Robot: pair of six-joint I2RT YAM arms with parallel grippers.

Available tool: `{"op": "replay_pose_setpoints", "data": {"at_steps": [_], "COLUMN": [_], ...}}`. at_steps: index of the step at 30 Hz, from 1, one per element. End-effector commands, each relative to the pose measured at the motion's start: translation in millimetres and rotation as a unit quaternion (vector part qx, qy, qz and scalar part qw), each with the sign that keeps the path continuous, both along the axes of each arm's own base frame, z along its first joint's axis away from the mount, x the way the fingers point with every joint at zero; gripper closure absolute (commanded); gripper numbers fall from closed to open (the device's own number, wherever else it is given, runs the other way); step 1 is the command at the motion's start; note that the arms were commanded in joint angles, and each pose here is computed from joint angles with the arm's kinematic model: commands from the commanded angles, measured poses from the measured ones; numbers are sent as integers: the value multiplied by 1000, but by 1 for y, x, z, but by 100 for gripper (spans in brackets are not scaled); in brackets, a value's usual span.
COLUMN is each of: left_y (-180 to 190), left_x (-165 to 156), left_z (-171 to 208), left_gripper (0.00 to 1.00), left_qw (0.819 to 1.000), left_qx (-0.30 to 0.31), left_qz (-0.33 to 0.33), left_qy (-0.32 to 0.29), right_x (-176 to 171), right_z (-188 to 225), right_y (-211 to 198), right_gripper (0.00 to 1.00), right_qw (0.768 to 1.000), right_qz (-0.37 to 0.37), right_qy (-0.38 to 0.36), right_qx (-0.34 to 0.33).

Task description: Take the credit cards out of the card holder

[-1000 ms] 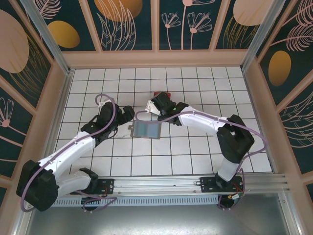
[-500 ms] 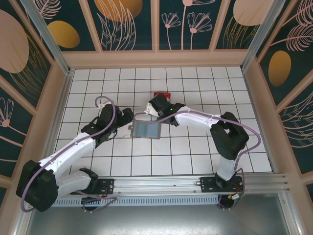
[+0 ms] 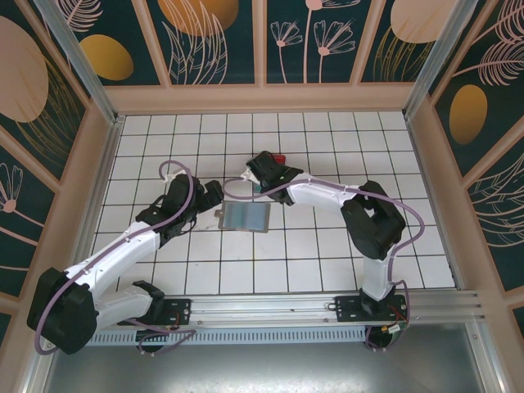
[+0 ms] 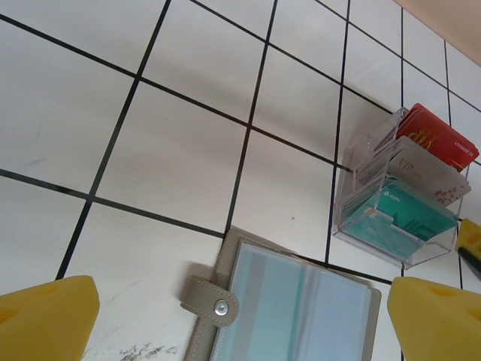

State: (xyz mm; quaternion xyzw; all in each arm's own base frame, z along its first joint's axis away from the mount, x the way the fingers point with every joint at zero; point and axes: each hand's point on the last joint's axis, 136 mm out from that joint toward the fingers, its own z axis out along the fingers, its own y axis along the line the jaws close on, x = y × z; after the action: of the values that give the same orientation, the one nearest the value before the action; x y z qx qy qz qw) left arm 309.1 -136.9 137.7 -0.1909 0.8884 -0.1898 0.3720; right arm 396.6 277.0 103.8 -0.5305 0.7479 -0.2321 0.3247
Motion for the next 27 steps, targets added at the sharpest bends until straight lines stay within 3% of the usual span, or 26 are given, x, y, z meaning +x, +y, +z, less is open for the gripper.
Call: {"op": "replay_pose_setpoints", "data": {"at_steps": [1,8,16,22,27], "left_y": [2,-10,-36,-60,-66], "left_x": [-2,-4,-10,-17,-21], "left_z": [-5,-13,-33,-47,-65], "left_gripper": [1,1,7,16,21], "left_qw": [1000,999,993,982,977], "left_qx": [-1,-8,-35,-69,-72], "left_qz": [2,-32,-94,-152,-162], "left_qy": [6,23,61,90,119], "right_x": [14,0,-56,-94,-112], "right_z": [21,42,23,-17,-51], "right_y": [1,6,24,28,23], "right_gripper": [77,78,79,81,92], "right_qw": [998,977,901,855,843], "right_qz": [-39,-100,-172,-206,-232], "right_qy": [-28,19,164,238,268], "right_qx": [37,186,363,412,405]}}
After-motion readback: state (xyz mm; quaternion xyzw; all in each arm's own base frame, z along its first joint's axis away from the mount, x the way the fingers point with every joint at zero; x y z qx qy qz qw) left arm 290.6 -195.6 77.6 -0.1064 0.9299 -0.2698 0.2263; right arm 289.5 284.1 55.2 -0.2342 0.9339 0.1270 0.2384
